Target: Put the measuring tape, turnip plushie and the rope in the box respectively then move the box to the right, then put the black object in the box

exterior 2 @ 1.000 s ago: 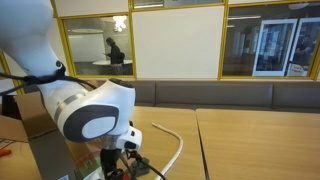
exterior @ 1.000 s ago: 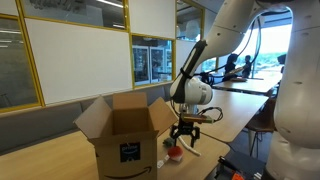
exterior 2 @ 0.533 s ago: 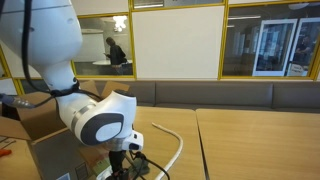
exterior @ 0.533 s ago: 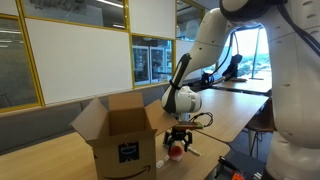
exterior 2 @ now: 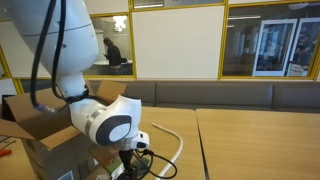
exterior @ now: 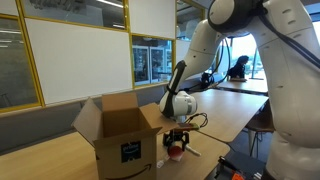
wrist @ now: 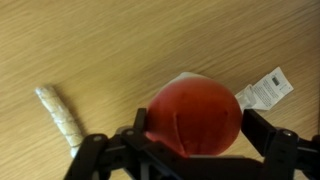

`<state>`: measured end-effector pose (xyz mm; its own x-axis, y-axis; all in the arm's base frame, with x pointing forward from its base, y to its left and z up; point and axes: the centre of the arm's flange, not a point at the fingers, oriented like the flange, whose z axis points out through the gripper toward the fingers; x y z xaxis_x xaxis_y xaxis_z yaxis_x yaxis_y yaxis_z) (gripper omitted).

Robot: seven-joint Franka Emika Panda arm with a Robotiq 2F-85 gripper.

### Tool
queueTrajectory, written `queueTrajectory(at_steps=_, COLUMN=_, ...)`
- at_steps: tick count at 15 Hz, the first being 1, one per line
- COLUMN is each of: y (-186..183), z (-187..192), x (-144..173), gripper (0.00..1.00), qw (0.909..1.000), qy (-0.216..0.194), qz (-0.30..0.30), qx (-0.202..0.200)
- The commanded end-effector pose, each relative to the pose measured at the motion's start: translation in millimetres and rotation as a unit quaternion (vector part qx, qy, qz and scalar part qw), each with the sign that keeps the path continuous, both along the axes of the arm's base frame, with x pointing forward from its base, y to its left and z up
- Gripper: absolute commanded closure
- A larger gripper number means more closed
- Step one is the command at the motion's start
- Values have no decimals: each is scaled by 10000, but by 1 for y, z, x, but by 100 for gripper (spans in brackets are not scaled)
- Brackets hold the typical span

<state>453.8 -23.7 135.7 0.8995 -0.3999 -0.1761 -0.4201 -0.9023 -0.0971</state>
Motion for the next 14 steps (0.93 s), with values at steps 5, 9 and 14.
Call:
queueTrajectory(at_steps=5, y=-4, z=0, x=12, gripper=64, qw=9998, qy=-136, qz=70, qx=-150)
queueTrajectory(at_steps=9, y=-4, z=6, x=9, gripper=85, qw=9997, qy=-131, qz=53, qx=-187)
queueTrajectory(at_steps=14, y=-9, z=22, x=1, gripper=85, qw=9995, qy=-192, qz=-101, qx=-232)
